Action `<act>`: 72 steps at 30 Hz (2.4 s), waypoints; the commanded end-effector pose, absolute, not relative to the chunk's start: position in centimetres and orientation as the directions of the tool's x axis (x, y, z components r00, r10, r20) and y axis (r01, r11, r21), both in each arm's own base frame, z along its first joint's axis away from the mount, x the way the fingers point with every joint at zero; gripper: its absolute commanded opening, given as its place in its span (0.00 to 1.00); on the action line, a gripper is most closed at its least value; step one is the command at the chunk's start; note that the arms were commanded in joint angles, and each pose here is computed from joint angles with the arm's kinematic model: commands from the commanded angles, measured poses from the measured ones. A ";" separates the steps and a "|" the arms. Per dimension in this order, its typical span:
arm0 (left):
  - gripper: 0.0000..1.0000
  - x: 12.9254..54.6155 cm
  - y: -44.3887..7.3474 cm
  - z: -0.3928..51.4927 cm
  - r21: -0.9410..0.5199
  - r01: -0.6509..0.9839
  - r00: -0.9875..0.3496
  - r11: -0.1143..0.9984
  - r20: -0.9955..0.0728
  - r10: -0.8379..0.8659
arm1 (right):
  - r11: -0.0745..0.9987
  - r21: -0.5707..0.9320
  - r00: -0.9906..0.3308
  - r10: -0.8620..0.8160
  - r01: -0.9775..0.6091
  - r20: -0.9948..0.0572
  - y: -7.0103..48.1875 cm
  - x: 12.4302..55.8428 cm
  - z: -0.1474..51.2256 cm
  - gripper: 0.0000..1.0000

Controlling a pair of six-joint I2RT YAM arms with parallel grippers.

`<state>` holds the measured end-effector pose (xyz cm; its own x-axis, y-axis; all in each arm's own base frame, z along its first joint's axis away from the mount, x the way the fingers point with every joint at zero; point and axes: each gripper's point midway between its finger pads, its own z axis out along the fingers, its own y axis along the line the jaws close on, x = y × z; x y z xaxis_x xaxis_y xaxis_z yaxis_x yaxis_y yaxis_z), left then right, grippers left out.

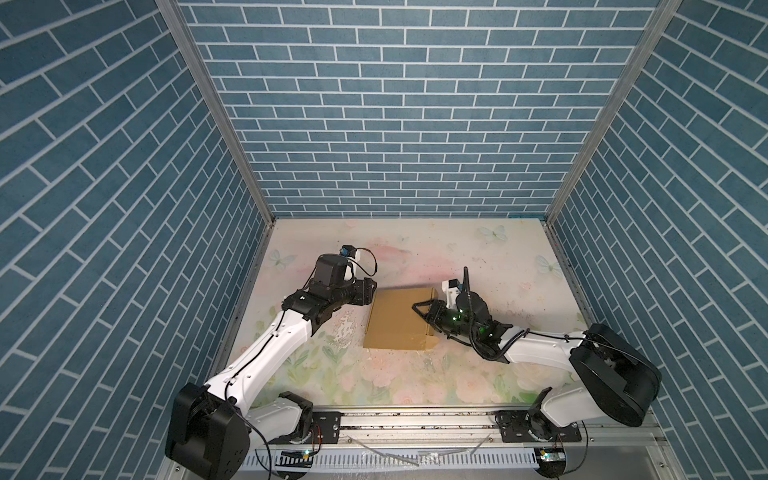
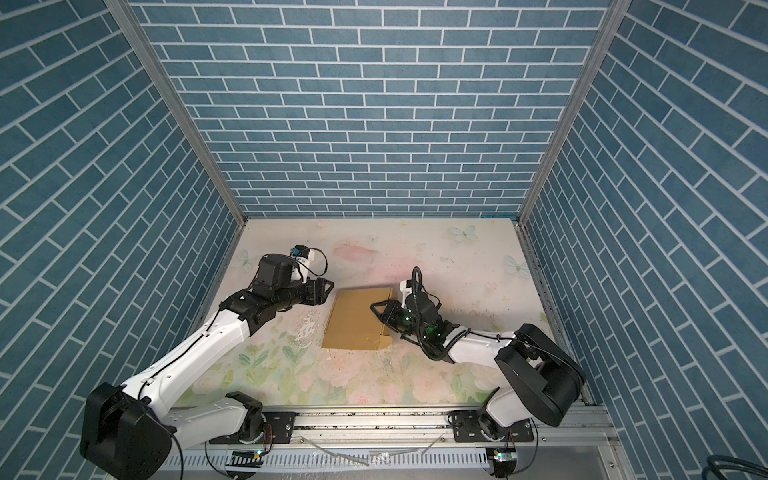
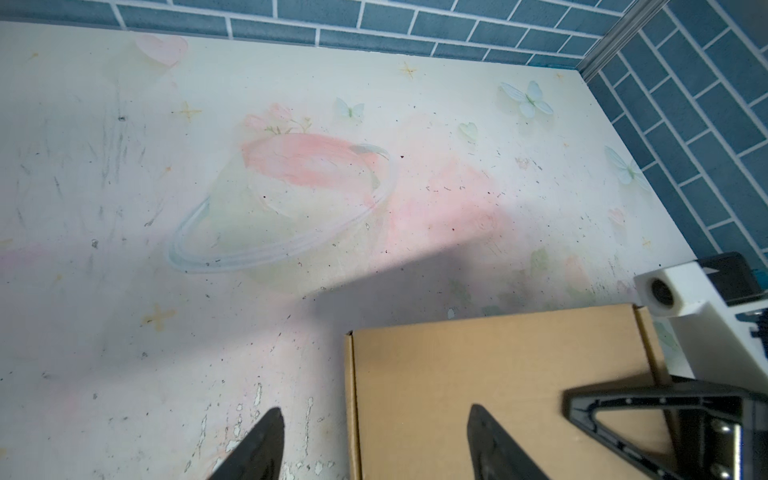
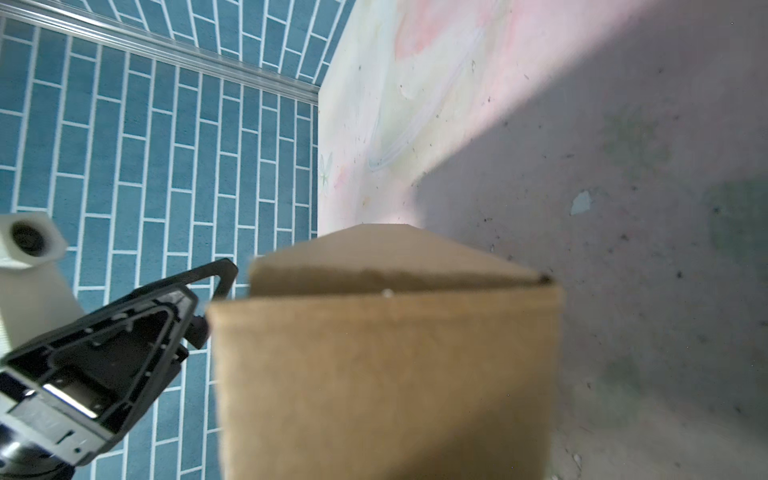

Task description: Fold the paper box

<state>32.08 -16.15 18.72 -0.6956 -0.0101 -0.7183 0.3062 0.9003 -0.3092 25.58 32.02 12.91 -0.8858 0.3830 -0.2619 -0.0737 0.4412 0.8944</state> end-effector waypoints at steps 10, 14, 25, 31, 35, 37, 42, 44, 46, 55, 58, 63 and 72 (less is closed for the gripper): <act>0.78 32.1 -16.9 18.8 -0.411 0.367 -0.646 0.834 -0.758 -0.089 | 0.437 0.853 -0.862 0.271 -0.286 -0.428 28.0 27.5 19.3 0.36; 0.78 32.2 -17.8 19.3 -0.479 0.404 -0.615 0.779 -0.773 -0.156 | 0.421 0.853 -0.855 0.270 -0.309 -0.443 26.3 28.4 20.7 0.36; 0.83 32.8 -21.7 21.7 -0.630 0.549 -0.603 0.549 -0.754 -0.261 | 0.315 0.861 -0.844 0.242 -0.398 -0.479 23.5 30.2 24.8 0.34; 1.00 33.3 -23.2 22.2 -0.672 0.589 -0.618 0.449 -0.732 -0.286 | 0.266 0.854 -0.832 0.227 -0.448 -0.507 22.7 30.7 27.1 0.34; 1.00 33.8 -23.9 22.6 -0.697 0.605 -0.626 0.386 -0.715 -0.311 | 0.237 0.850 -0.828 0.214 -0.471 -0.519 22.8 30.9 28.2 0.34; 0.99 33.9 -24.3 23.1 -0.709 0.619 -0.629 0.338 -0.705 -0.328 | 0.219 0.847 -0.824 0.211 -0.484 -0.525 22.8 30.9 28.7 0.33; 1.00 34.1 -24.8 24.4 -0.737 0.642 -0.634 0.212 -0.666 -0.394 | 0.184 0.848 -0.826 0.201 -0.496 -0.527 23.1 31.1 29.2 0.32; 0.99 34.2 -24.9 24.7 -0.746 0.644 -0.640 0.170 -0.647 -0.414 | 0.177 0.844 -0.821 0.199 -0.507 -0.535 23.1 31.1 29.4 0.32; 0.98 34.2 -25.1 24.7 -0.754 0.642 -0.651 0.136 -0.630 -0.424 | 0.170 0.841 -0.819 0.196 -0.513 -0.539 23.2 31.1 29.6 0.32; 0.95 33.0 -27.7 24.7 -0.756 0.650 -0.683 0.077 -0.626 -0.377 | 0.145 0.833 -0.814 0.178 -0.534 -0.553 23.5 31.4 30.2 0.30; 0.94 32.6 -28.7 24.9 -0.753 0.656 -0.689 0.058 -0.628 -0.361 | 0.138 0.830 -0.812 0.173 -0.541 -0.558 23.6 31.6 30.4 0.30; 0.92 32.0 -29.5 25.6 -0.745 0.667 -0.690 0.034 -0.634 -0.348 | 0.127 0.829 -0.812 0.168 -0.544 -0.559 23.8 31.9 30.6 0.30; 0.89 31.3 -30.2 26.4 -0.735 0.678 -0.694 0.004 -0.642 -0.328 | 0.115 0.838 -0.825 0.148 -0.533 -0.545 24.0 31.9 30.1 0.29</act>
